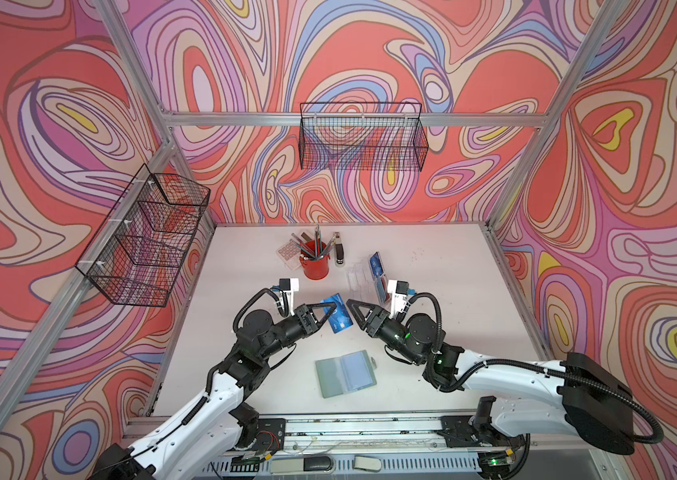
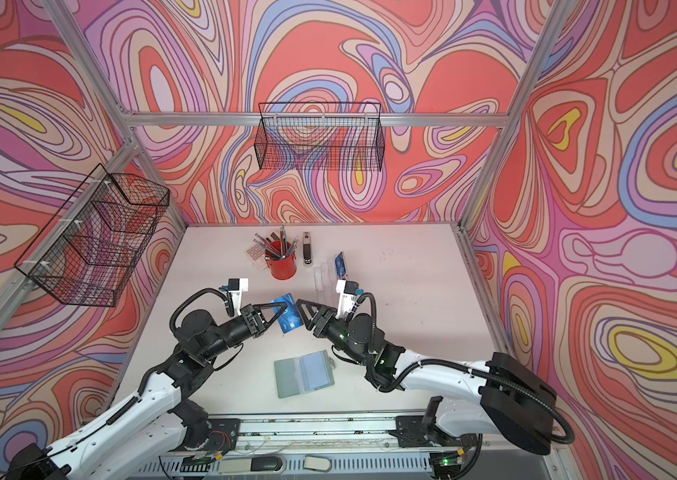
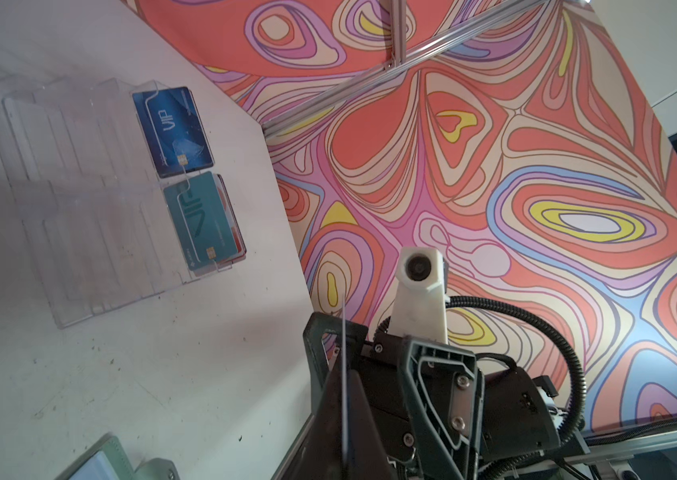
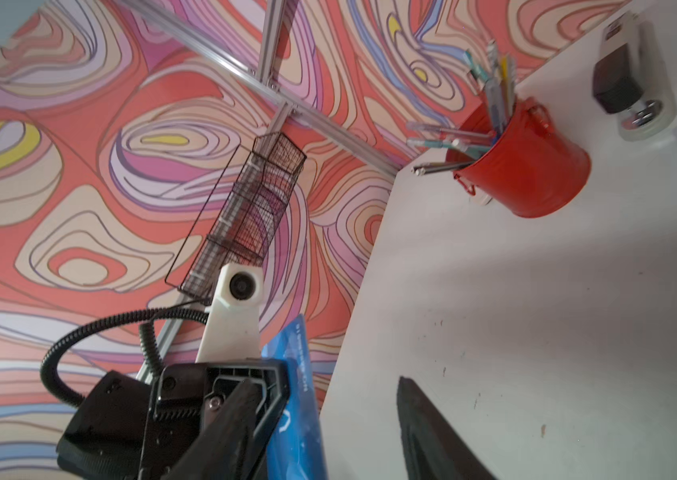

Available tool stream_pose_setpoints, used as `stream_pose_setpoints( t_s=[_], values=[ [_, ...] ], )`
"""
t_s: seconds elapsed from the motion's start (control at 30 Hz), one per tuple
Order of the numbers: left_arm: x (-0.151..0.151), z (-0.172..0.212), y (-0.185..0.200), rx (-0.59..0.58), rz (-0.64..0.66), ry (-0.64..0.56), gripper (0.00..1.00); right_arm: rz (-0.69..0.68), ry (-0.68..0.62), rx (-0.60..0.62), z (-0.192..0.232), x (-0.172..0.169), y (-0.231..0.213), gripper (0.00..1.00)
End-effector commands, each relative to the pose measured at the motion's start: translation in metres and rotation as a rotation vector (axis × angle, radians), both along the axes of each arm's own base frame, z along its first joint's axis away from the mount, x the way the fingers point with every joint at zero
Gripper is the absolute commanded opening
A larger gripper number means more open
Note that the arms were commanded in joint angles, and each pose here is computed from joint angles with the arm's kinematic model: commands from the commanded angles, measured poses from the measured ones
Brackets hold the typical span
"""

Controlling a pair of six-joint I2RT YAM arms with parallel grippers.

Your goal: Put the credit cards into the card holder

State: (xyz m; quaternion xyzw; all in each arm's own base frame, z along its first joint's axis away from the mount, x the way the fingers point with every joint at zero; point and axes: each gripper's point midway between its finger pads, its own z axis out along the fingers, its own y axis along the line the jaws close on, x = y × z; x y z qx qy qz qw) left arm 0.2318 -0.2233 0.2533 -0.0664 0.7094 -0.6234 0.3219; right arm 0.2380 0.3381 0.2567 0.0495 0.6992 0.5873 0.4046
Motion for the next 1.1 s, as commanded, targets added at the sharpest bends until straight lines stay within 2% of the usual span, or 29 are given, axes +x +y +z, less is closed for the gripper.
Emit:
stream_pose_setpoints(
  t_s=[0.0, 0.1, 0.2, 0.27, 0.67, 0.9, 1.0, 1.03, 1.07],
  values=[
    [-0.009, 0.005, -0.002, -0.010, -0.044, 0.012, 0.00, 0.156, 0.001, -0.077, -0.016, -0.016, 0.024, 0.56],
    [-0.010, 0.003, 0.002, 0.005, -0.029, 0.017, 0.00, 0.192, -0.001, -0.074, -0.017, -0.014, 0.037, 0.52],
    [-0.012, 0.003, 0.004, 0.011, -0.023, 0.013, 0.00, 0.238, -0.006, -0.066, -0.015, -0.015, 0.051, 0.31],
    [-0.012, 0.001, 0.006, 0.019, -0.009, 0.016, 0.00, 0.241, -0.002, -0.059, -0.016, -0.014, 0.053, 0.26],
    [-0.015, 0.003, 0.016, 0.040, 0.027, 0.004, 0.00, 0.208, 0.003, -0.010, -0.011, -0.020, 0.028, 0.30],
    [-0.013, 0.005, 0.011, 0.016, 0.002, 0.007, 0.00, 0.286, 0.015, 0.076, -0.007, -0.033, 0.031, 0.15],
    [-0.014, 0.006, 0.006, 0.012, -0.029, 0.002, 0.00, 0.297, 0.011, 0.087, -0.006, -0.033, 0.033, 0.04],
    [-0.014, 0.004, 0.006, 0.021, -0.031, 0.007, 0.04, 0.292, 0.014, 0.081, -0.007, -0.033, 0.033, 0.00],
    [-0.013, 0.000, 0.007, 0.045, -0.021, 0.023, 0.23, 0.273, 0.021, 0.066, -0.011, -0.030, 0.032, 0.00]
  ],
)
